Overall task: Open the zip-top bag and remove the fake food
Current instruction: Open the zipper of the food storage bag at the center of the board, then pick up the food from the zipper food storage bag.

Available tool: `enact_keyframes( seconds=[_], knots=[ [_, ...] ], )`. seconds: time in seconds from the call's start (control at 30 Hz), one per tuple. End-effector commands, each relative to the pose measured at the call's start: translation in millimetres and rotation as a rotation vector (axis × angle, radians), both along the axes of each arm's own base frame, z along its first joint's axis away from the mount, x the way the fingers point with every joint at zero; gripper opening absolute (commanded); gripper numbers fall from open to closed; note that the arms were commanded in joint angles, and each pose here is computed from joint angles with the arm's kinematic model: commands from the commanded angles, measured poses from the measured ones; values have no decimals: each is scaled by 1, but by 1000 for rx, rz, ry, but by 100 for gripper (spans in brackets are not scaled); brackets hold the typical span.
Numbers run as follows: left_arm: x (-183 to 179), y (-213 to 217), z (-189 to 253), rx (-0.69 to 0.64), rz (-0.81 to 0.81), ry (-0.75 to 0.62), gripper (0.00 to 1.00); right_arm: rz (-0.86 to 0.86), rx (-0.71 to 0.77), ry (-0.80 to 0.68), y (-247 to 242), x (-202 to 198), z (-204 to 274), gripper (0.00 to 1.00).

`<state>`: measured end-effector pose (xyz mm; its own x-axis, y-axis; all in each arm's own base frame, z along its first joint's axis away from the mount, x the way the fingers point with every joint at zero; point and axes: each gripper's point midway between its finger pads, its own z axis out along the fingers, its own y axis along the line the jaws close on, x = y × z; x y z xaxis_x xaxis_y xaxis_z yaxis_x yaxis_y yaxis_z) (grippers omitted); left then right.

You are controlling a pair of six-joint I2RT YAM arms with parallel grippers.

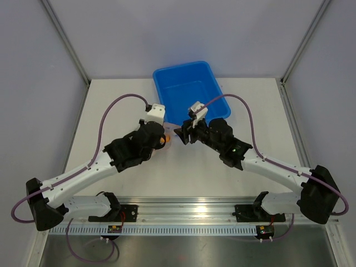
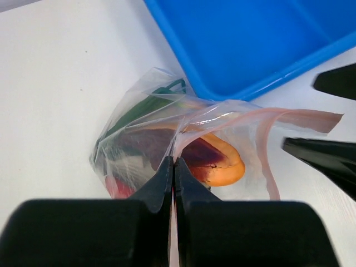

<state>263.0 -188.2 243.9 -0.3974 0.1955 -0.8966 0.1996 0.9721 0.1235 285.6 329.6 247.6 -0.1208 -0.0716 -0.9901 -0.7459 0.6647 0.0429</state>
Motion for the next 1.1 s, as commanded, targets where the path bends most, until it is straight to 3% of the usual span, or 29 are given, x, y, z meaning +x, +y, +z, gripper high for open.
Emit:
enact_keyframes(
  seconds=[0.0, 0.17, 0.3, 0.53, 0.87, 1.07],
  knots=[
    [7, 4, 18, -32, 42, -72, 0, 41, 108, -27, -10, -20, 33, 61],
    [0, -6, 18, -125, -31, -91, 0, 128, 209, -35, -16, -49, 40, 61],
    [-6, -7, 12, -170, -69, -104, 0, 279, 274, 12, -1, -75, 38, 55],
    [-9, -9, -3, -185, -100, -77, 0, 501, 252, 59, 29, -101, 23, 51],
    [-16, -12, 3, -257, -141, -74, 0, 513, 164, 132, 56, -93, -19, 51],
    [-19, -13, 7, -287, -162, -72, 0, 358, 71, 181, 60, -63, -47, 53]
  ],
)
